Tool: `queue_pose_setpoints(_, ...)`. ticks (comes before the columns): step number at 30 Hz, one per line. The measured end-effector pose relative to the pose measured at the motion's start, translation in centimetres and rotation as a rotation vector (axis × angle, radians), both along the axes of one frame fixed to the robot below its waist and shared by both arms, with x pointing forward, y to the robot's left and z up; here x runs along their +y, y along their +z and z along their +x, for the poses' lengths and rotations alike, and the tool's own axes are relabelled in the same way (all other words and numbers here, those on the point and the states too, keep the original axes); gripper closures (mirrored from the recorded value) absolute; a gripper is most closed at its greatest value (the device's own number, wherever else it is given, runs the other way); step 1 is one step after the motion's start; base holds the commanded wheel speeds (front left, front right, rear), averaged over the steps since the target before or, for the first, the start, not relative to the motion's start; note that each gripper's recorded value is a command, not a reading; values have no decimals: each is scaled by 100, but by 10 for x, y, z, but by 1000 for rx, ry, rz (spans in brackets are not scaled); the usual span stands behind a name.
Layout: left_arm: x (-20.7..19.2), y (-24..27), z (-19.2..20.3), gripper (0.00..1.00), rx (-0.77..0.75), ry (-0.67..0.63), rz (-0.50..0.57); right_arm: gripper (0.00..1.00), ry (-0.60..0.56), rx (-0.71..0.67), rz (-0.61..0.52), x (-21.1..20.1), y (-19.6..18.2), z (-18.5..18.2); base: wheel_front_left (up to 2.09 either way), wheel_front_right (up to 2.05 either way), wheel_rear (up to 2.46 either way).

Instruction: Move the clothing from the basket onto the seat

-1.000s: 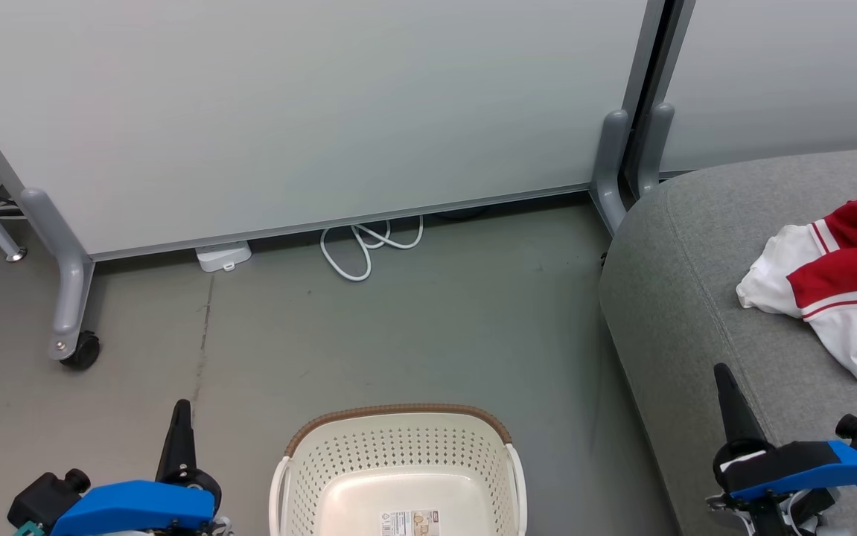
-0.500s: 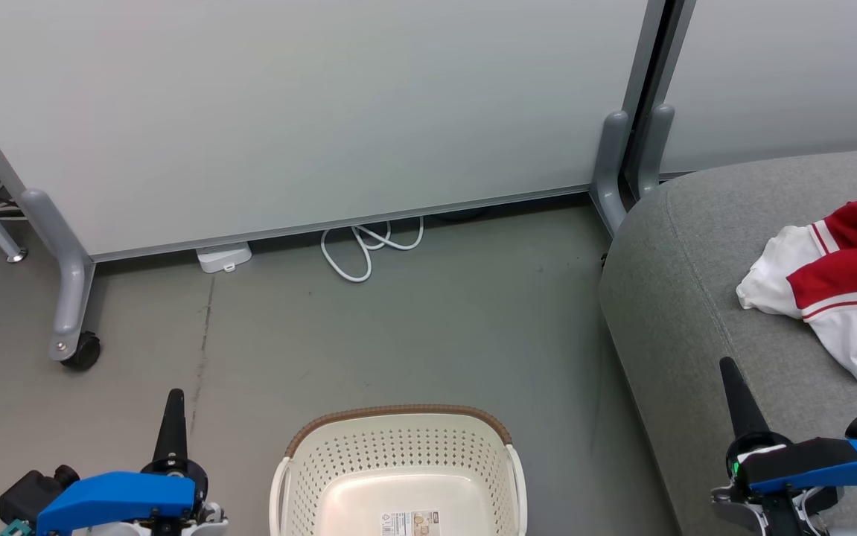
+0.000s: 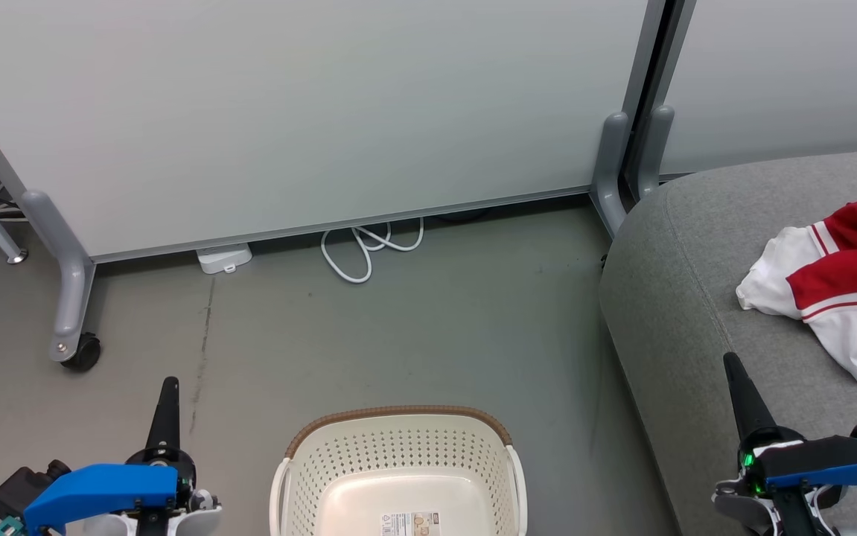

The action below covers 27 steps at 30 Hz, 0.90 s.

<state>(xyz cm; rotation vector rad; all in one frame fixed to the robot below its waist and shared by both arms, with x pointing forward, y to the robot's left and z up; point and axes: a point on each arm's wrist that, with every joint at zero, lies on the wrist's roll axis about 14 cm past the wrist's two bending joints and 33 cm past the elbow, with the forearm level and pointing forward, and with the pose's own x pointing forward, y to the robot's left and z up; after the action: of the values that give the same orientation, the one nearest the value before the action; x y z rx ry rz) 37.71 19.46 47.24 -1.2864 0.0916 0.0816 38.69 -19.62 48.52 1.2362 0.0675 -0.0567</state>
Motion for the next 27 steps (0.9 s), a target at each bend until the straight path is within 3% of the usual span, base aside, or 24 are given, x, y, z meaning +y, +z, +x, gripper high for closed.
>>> queue_pose_setpoints(27,3,19,7,100,-62,7,-187,100,-10,-49,222,-2,13,2,0,0,0)
